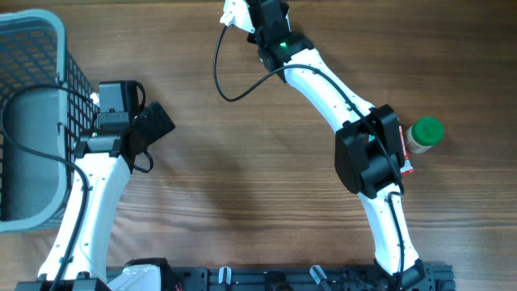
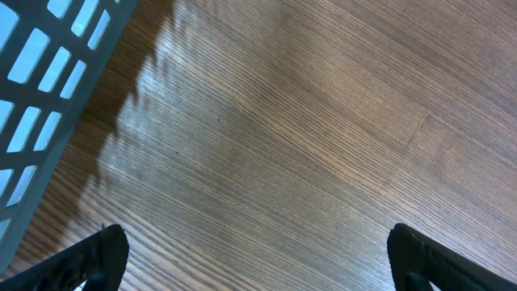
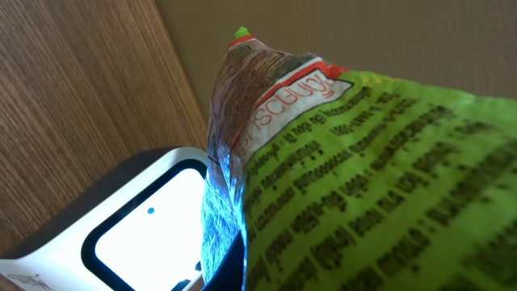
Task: Scan the item barcode
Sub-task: 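Raise the green bag up to the white scanner with the right gripper, then lower the bag onto the table right of center and release it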
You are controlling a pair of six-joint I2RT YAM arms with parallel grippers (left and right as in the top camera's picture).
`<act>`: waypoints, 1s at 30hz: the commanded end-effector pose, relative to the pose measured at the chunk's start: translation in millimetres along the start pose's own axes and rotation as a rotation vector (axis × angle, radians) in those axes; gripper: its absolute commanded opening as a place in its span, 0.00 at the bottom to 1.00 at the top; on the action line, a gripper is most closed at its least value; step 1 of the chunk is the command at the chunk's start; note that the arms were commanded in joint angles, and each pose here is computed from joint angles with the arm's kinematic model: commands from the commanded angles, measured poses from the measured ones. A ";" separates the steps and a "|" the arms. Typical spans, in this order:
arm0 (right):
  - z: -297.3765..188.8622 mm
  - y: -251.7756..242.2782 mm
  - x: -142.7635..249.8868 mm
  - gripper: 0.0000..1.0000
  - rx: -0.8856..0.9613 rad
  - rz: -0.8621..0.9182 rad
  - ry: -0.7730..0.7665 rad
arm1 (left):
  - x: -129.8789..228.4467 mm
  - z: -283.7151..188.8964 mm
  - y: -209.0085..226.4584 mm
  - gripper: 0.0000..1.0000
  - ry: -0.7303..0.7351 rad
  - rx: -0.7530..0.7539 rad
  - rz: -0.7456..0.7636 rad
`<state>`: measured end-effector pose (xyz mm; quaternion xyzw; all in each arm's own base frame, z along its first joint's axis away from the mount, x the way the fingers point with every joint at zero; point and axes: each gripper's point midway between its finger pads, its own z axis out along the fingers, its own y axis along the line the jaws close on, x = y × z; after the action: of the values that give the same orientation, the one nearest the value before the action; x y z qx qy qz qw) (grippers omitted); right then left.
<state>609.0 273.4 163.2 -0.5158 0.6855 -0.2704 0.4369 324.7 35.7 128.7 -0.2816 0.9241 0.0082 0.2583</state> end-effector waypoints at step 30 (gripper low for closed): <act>-221.1 13.9 155.7 0.04 -0.852 0.999 0.417 | -4.8 -2.9 2.0 1.00 -0.019 -0.007 -0.001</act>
<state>411.2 120.9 248.0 -0.2471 0.9400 0.1087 0.2087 324.8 35.7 128.8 -0.2816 0.9241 0.0082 0.2583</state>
